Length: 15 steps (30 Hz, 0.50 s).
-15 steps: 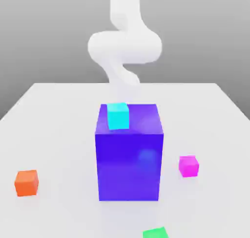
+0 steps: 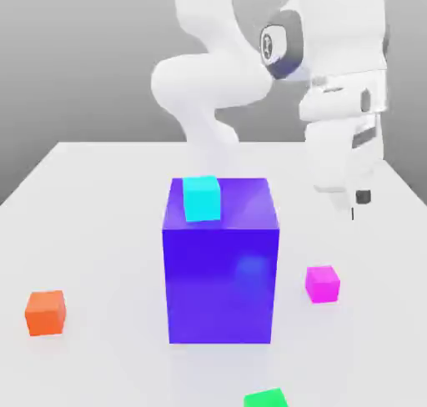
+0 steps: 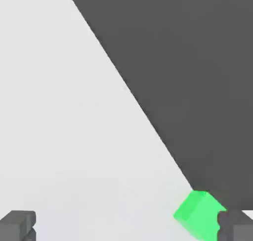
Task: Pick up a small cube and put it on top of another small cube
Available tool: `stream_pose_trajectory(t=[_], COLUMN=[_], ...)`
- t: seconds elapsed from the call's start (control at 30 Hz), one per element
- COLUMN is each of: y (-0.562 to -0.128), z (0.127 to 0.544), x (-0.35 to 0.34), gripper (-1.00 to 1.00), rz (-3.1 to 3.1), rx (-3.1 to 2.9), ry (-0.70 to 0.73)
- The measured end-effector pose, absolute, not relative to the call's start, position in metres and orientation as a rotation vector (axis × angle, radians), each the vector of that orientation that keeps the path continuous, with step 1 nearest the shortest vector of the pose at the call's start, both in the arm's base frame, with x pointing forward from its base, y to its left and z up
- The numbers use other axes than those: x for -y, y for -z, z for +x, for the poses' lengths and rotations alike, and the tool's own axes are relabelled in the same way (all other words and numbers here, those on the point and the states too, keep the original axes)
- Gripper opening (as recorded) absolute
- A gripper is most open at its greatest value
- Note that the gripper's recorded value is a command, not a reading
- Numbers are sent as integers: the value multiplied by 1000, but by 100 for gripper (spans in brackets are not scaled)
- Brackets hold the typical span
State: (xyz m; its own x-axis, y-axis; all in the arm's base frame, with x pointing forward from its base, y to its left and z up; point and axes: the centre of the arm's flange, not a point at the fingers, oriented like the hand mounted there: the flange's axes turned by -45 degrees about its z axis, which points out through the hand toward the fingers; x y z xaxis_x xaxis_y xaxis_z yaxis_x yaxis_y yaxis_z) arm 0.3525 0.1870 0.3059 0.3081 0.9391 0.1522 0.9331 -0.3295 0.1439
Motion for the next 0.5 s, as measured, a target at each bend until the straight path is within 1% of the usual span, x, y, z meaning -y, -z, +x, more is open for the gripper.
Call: stream_pose_trajectory(t=[0.13, 0.2, 0.27, 0.47, 0.5], y=[-230, -200, -181, -132, -127], z=[296, 268, 260, 259, 258], x=[-201, -203, -205, -202, -201], gripper=[0, 0, 0, 0, -100], rz=[2259, 2130, 2085, 2082, 2082], rx=[-2161, -2302, -2348, -2353, -2353], ry=[-120, -35, -9, 0, 0])
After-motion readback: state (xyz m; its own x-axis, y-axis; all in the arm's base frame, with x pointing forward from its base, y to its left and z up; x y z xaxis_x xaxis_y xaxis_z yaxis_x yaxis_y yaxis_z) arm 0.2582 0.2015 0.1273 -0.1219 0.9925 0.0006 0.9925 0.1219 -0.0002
